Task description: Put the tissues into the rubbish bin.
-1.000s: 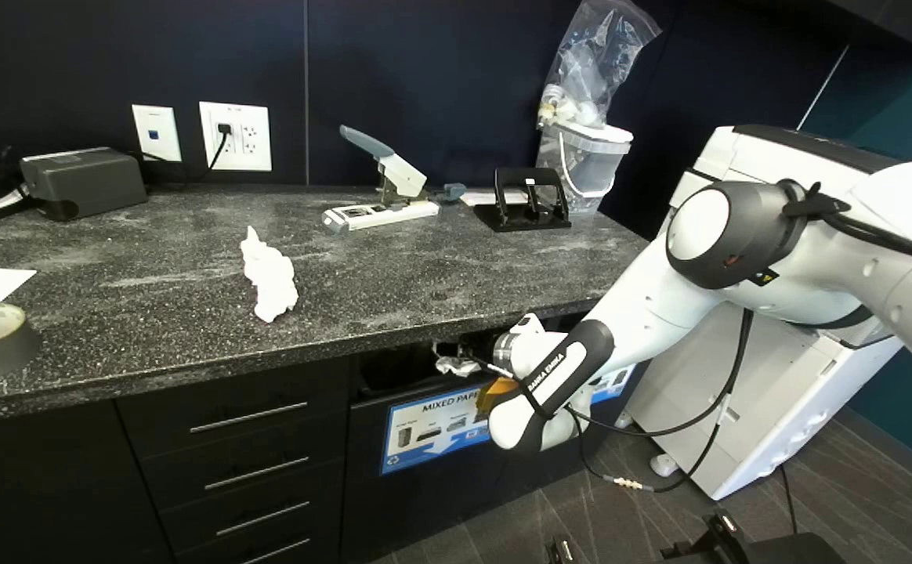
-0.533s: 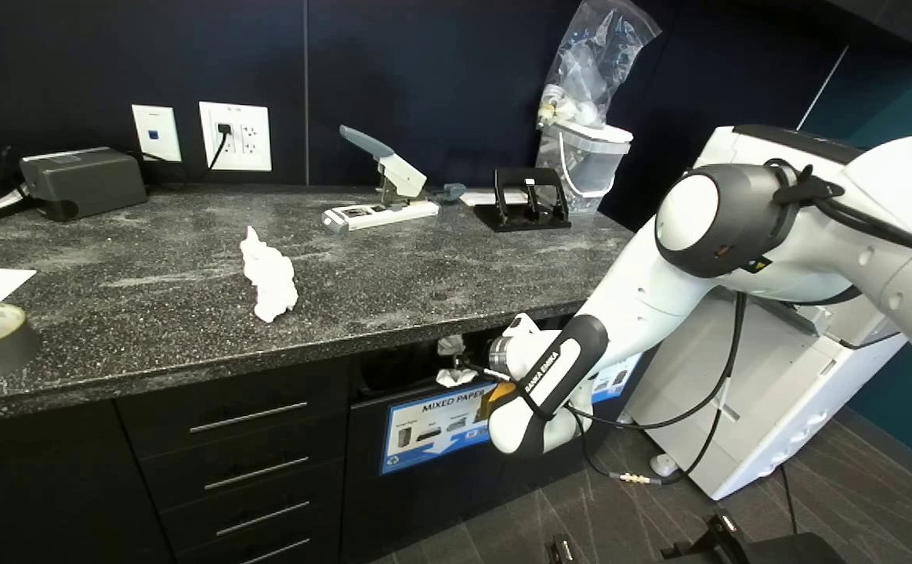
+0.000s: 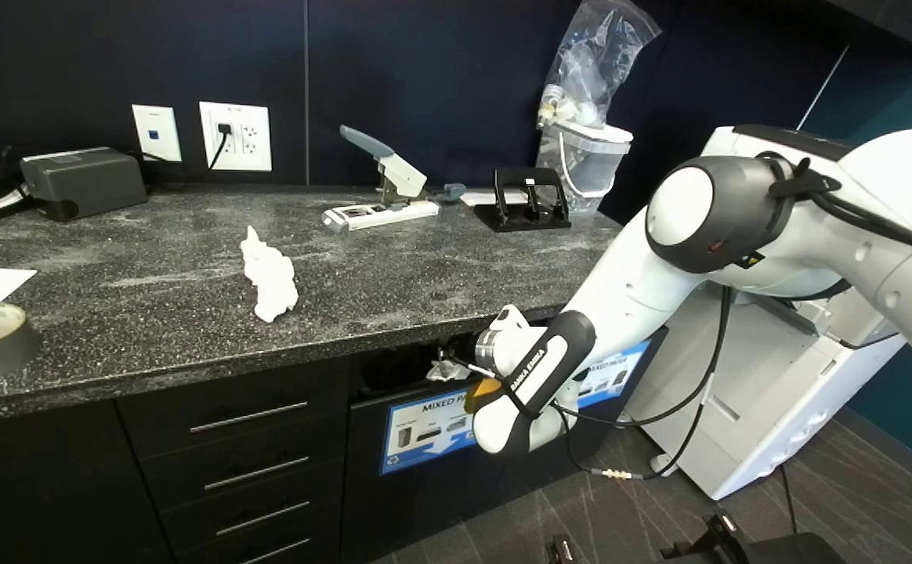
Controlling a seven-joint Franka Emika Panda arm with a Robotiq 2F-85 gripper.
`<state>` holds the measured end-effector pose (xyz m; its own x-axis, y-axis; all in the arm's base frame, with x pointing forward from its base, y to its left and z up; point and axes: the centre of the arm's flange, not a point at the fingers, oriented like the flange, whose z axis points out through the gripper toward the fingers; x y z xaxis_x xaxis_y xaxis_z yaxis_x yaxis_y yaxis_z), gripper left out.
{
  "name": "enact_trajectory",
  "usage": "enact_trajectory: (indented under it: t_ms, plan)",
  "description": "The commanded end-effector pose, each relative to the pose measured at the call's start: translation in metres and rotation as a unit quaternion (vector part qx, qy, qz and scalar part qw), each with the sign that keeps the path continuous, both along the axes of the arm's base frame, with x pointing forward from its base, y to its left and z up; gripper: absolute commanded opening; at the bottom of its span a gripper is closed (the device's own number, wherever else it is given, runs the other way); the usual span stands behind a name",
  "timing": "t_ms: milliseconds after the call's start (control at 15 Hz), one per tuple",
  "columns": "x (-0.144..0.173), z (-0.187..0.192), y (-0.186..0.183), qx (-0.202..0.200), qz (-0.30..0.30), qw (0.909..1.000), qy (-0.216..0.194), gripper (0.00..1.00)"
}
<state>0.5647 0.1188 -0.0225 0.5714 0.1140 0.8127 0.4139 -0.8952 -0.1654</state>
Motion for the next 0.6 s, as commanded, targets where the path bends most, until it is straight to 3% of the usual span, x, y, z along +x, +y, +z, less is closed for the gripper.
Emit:
enact_trajectory:
  t_ms: [0,267,533]
  plan:
    - [0.035,0.03,0.031,-0.008,0.018,0.999,-0.04,1.0]
    - [0.034,0.036,0.036,-0.057,0.021,0.9977,-0.031,1.0]
    - [0.039,0.041,0.038,-0.134,0.01,0.9908,0.019,1.0]
